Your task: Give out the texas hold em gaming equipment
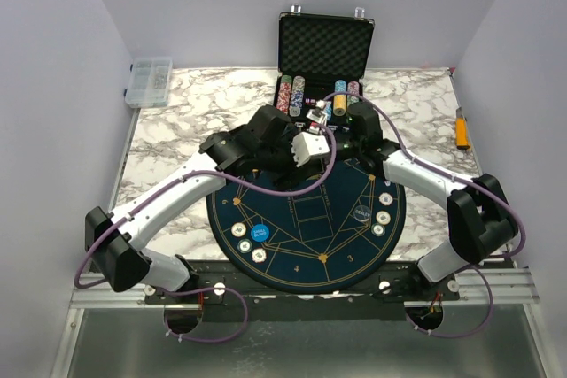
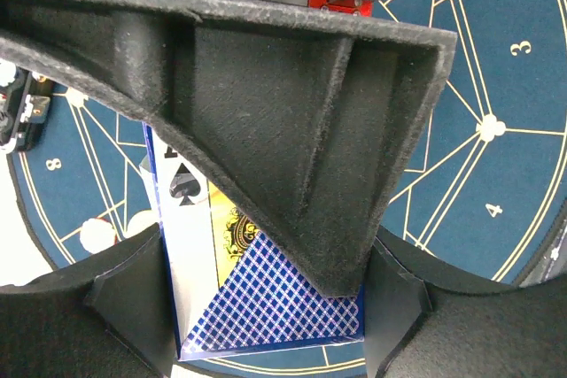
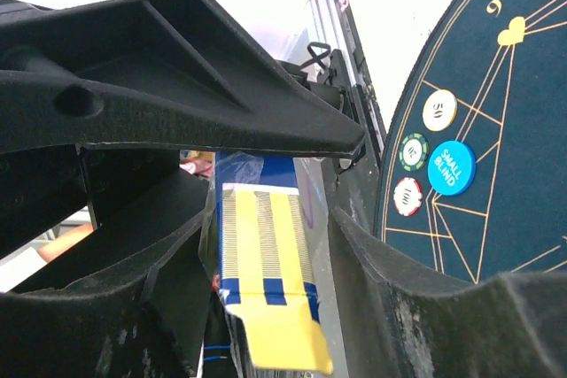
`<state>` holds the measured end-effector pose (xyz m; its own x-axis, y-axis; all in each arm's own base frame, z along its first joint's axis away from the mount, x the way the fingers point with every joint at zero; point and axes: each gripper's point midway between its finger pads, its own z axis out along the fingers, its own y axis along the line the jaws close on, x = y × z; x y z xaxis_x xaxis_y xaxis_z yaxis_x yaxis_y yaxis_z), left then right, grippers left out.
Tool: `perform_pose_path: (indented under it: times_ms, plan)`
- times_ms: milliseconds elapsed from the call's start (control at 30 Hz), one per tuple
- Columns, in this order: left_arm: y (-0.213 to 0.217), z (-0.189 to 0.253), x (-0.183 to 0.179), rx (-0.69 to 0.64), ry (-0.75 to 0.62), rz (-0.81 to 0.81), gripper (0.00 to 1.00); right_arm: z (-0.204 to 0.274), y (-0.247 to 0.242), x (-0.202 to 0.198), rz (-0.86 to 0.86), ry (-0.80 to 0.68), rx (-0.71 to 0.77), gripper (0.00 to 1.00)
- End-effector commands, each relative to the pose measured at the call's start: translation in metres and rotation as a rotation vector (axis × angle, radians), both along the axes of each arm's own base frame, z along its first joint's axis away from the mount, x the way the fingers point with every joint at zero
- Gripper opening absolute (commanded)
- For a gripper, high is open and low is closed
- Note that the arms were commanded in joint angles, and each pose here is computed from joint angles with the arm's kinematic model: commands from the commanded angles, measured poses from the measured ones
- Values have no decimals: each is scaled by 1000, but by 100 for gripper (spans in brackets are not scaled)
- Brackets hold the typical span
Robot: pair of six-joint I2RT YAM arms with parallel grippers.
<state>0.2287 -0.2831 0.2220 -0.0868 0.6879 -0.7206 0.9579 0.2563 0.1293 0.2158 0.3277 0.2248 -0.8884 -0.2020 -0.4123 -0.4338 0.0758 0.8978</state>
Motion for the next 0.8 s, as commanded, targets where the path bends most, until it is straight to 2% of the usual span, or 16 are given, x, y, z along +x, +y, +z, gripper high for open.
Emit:
perform_pose_path:
  times_ms: [0,100,300,400,500,633,767]
  plan:
    - [5,7,-2,69,23,23,36,3,-4,-9,49,45,41,56]
    - [7,4,-5,101,15,-4,41,0,-5,-11,56,53,39,55]
    - [15,1,-11,165,32,-29,44,-10,-5,-11,53,86,24,50]
    - [17,1,-9,190,28,-5,51,-12,-5,-11,50,105,28,46]
    - [15,3,-10,202,66,13,53,-13,-4,-11,50,124,41,40]
    - [8,9,-15,196,99,9,58,-11,-3,-11,59,141,60,41]
    - [7,6,-16,203,117,21,59,-10,-4,-14,65,157,69,41]
